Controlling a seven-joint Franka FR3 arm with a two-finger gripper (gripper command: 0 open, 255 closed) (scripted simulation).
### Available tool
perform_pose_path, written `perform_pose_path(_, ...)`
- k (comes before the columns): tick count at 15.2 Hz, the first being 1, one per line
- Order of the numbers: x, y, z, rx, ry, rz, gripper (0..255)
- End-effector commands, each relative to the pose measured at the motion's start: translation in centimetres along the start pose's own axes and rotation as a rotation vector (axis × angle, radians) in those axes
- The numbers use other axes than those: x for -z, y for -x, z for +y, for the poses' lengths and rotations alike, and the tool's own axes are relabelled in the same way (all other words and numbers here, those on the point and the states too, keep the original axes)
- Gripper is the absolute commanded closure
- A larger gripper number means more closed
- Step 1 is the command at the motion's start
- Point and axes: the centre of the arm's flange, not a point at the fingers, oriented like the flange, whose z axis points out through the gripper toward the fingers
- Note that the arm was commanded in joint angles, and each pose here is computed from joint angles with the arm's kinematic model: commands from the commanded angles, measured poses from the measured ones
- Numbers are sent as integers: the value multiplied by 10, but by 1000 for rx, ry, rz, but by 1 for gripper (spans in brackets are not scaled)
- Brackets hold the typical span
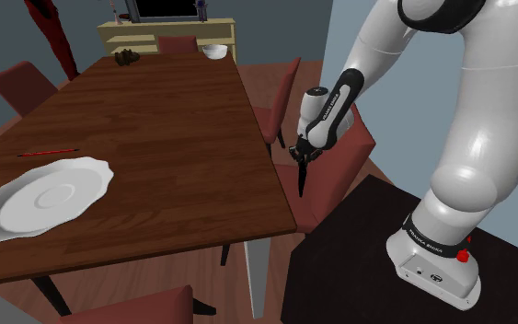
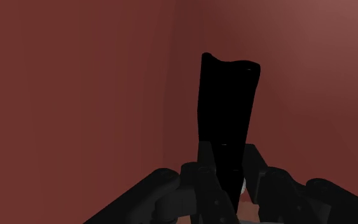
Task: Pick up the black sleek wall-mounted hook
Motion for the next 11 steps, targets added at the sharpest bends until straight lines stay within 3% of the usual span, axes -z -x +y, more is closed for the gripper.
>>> perform_pose_path(1,-10,6,10,-9,19,-22,255)
perform_pose_path(3,-12,4,9,-8,19,-22,255)
perform_pose_path(11,29,-2,9,-8,19,-22,255)
